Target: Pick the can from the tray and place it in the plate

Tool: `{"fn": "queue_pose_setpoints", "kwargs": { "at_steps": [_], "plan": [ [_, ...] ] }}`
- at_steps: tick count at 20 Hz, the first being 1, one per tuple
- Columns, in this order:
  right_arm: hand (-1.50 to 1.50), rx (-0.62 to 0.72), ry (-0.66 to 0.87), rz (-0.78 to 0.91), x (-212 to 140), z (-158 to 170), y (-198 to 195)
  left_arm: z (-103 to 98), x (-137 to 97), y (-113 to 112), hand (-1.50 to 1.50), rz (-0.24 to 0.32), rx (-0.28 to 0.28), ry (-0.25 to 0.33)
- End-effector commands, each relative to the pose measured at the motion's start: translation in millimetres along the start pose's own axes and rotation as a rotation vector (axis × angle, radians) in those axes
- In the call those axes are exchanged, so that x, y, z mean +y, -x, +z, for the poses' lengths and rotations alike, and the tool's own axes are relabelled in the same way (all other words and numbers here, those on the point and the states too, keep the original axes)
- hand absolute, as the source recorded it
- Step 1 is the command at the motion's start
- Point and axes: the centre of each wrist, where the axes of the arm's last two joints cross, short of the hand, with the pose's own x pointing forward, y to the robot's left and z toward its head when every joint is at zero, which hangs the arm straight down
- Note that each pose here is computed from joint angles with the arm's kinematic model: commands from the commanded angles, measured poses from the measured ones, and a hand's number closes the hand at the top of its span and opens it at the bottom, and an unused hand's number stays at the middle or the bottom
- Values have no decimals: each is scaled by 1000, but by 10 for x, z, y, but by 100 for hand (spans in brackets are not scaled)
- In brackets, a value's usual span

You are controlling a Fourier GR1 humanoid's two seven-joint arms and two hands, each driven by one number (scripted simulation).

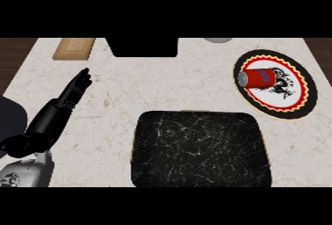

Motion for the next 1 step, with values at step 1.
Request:
{"fn": "queue_pose_setpoints", "kwargs": {
  "at_steps": [1],
  "plan": [
    [-150, -25, -67, -19, -213, 1, -178, -147, 37, -82, 0, 8, 6, -4]
  ]
}}
